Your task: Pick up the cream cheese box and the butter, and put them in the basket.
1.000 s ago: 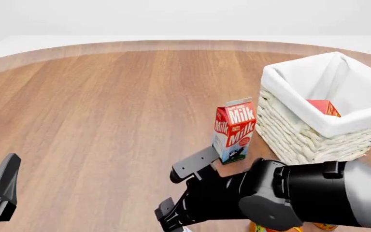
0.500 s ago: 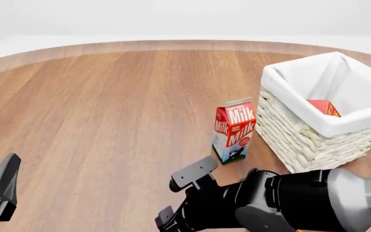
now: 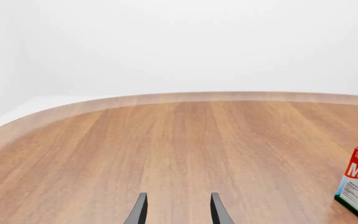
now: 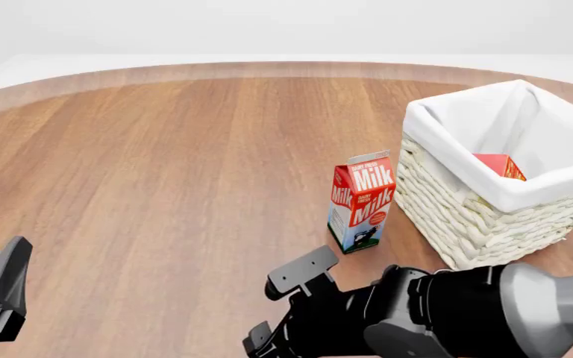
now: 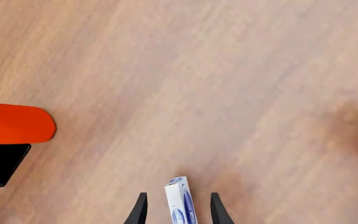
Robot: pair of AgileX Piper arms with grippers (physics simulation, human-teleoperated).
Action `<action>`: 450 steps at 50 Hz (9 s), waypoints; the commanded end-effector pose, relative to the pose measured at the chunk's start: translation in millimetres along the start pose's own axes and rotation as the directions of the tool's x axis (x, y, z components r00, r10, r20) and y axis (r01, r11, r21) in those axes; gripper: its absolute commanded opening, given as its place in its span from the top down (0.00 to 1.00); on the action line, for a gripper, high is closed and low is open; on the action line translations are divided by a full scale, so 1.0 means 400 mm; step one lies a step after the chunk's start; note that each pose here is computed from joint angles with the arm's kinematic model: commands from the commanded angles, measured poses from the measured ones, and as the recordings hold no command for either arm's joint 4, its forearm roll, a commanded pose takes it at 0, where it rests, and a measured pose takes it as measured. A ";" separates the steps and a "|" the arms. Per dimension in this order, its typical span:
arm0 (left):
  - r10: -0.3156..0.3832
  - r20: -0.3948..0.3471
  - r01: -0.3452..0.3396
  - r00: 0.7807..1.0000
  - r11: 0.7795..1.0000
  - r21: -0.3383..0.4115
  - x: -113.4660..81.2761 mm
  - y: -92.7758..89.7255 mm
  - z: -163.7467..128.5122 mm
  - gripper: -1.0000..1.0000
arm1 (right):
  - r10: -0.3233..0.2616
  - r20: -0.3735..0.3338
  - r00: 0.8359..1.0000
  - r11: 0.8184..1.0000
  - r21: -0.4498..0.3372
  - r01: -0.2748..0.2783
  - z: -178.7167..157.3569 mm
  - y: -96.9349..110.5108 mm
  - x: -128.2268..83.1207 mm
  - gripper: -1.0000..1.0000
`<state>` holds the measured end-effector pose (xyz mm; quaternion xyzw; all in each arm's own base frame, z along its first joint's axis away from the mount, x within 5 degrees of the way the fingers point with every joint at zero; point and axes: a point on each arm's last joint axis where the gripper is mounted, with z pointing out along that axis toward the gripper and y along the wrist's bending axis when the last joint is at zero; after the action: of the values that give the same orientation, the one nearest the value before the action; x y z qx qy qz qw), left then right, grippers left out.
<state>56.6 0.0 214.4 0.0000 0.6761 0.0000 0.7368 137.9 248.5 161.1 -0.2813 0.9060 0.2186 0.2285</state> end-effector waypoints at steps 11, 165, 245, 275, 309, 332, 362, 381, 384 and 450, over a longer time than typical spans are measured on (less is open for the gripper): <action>0.000 0.000 0.000 1.000 1.000 0.000 0.000 0.000 0.000 0.00 | 0.008 -0.008 1.000 1.000 0.003 -0.008 0.018 -0.004 0.011 0.00; 0.000 0.000 0.000 1.000 1.000 0.000 0.000 0.000 0.000 0.00 | -0.057 0.478 0.877 0.997 -0.022 0.077 -0.524 -0.005 -0.214 1.00; 0.000 0.000 0.000 1.000 1.000 0.000 0.000 0.000 0.000 0.00 | 0.052 0.816 0.576 0.786 0.323 -0.528 -0.841 -0.286 -0.126 1.00; 0.000 0.000 0.000 1.000 1.000 0.000 0.000 0.000 0.000 0.00 | 0.091 0.833 0.546 0.712 0.329 -0.620 -0.817 -0.392 -0.177 1.00; 0.000 0.000 0.000 1.000 1.000 0.000 0.000 0.000 0.000 0.00 | 0.151 0.798 0.583 0.684 0.342 -0.645 -0.713 -0.502 -0.202 1.00; 0.000 0.000 0.000 1.000 1.000 0.000 0.000 0.000 0.000 0.00 | 0.160 0.800 0.578 0.664 0.346 -0.663 -0.696 -0.539 -0.206 1.00; 0.000 0.000 0.000 1.000 1.000 0.000 0.000 0.000 0.000 0.00 | 0.181 0.779 0.600 0.664 0.353 -0.659 -0.640 -0.569 -0.197 1.00; 0.000 0.000 0.000 1.000 1.000 0.000 0.000 0.000 0.000 0.00 | 0.197 0.764 0.615 0.656 0.364 -0.662 -0.612 -0.589 -0.184 1.00; 0.000 0.000 0.000 1.000 1.000 0.000 0.000 0.000 0.000 0.00 | 0.193 0.762 0.619 0.655 0.369 -0.659 -0.614 -0.589 -0.183 1.00; 0.000 0.000 0.000 1.000 1.000 0.000 0.000 0.000 0.000 0.00 | 0.201 0.743 0.639 0.661 0.379 -0.648 -0.578 -0.608 -0.185 1.00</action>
<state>56.6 0.0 214.4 0.0000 0.6761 0.0000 0.7368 270.5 -23.5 322.1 0.1370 0.8309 0.0411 0.5376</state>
